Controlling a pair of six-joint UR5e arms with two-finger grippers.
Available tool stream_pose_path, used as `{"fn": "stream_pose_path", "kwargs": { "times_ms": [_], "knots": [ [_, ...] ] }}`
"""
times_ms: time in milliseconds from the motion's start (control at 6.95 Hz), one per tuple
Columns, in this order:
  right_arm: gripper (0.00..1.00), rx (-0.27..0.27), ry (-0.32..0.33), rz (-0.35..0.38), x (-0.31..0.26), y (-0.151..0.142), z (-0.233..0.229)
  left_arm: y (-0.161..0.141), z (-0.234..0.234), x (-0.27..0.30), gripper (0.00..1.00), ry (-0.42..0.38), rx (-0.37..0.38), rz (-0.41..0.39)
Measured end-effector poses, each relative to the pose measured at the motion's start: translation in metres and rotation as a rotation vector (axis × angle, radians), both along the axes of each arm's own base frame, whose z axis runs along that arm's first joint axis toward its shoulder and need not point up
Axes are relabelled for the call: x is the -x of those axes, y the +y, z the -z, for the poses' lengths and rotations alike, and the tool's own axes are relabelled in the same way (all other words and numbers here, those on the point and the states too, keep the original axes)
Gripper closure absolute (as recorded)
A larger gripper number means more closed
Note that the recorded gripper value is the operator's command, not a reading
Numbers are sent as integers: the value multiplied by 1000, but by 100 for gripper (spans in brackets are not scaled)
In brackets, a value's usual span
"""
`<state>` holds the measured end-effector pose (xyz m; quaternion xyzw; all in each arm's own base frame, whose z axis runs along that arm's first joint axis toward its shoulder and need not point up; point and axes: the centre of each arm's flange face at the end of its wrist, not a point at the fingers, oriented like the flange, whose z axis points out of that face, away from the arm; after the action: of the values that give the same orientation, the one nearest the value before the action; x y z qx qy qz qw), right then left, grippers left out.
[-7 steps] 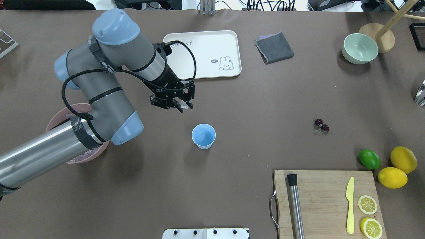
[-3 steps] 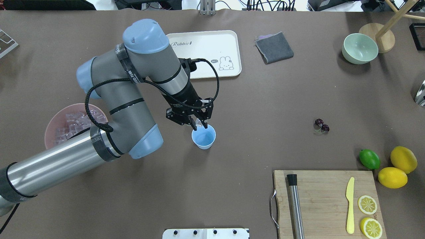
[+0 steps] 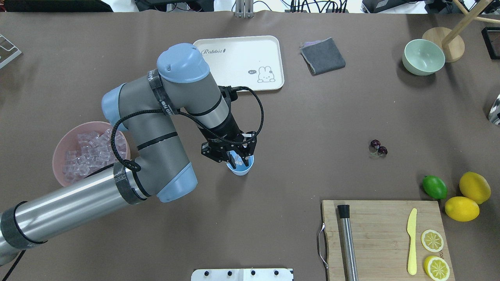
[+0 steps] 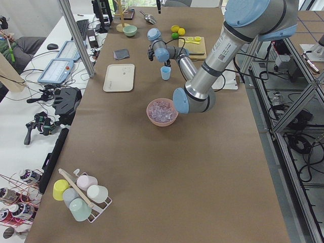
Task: Put ice and cherries in cup
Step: 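Open the left gripper to drop the ice cube into the cup, then move the left gripper back over the pink bowl of ice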
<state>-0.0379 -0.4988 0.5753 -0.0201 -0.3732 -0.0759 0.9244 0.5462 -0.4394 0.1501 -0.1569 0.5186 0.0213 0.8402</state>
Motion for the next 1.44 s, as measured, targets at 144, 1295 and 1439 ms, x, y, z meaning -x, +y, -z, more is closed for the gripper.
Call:
{"fn": "stream_pose_path", "kwargs": {
  "times_ms": [144, 1295, 1439],
  "knots": [
    [0, 1, 0, 0, 0, 0, 0, 1, -1, -1, 27, -1, 0, 0],
    [0, 8, -1, 6, 4, 1, -2, -49, -61, 94, 4, -42, -31, 98],
    [0, 10, 0, 8, 5, 2, -3, -72, -69, 126, 4, -75, -65, 119]
  ]
}}
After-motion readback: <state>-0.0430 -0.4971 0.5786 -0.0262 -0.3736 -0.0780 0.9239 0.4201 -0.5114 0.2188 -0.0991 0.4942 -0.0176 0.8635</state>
